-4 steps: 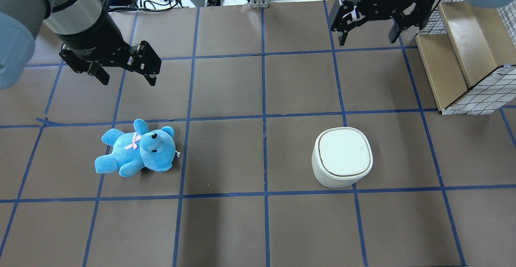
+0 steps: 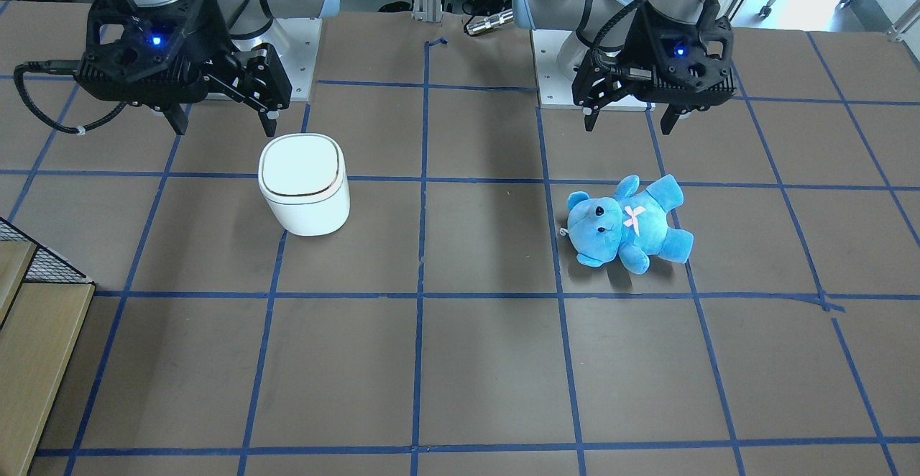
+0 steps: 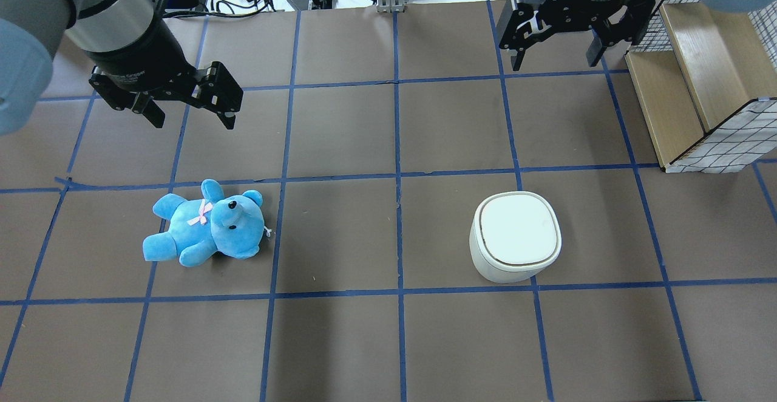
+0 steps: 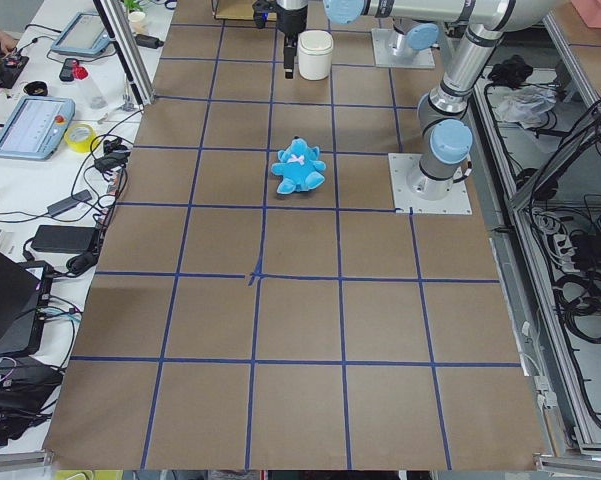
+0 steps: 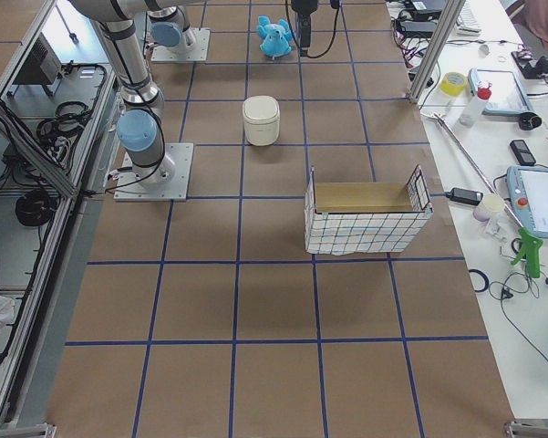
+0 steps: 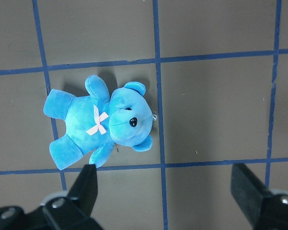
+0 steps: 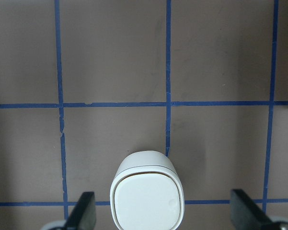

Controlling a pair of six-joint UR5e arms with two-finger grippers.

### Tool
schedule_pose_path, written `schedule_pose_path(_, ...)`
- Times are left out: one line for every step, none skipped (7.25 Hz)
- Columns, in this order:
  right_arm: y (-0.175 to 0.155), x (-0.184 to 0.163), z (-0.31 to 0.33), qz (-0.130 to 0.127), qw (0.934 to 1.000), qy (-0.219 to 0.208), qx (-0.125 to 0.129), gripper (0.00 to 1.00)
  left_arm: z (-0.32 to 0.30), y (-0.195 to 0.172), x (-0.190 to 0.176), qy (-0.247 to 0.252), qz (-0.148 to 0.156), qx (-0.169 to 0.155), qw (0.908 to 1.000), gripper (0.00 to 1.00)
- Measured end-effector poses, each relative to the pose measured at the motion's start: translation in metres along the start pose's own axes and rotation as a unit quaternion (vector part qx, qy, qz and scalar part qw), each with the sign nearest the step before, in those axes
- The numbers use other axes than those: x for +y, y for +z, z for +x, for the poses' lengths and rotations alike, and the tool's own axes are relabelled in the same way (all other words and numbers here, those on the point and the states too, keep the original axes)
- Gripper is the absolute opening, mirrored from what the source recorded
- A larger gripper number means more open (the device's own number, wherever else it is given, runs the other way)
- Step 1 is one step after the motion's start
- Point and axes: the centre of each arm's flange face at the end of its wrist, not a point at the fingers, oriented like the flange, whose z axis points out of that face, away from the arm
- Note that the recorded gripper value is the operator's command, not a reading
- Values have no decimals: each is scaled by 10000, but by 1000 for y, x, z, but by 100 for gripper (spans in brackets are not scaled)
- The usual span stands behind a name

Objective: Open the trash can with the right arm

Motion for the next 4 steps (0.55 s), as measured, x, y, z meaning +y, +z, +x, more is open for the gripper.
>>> schedule_pose_path(2,0,1,-72,10000,4,10,99,0,0,0,1,0,0,10000,100)
schedule_pose_path(5,2,3,-178,9998,12,27,89,0,0,0,2,0,0,10000,100)
schedule_pose_path(7,4,5,-313,9995,25,45,66,0,0,0,3,0,0,10000,100)
schedule_pose_path(9,7,7,-436,9990,43,55,34,0,0,0,3,0,0,10000,100)
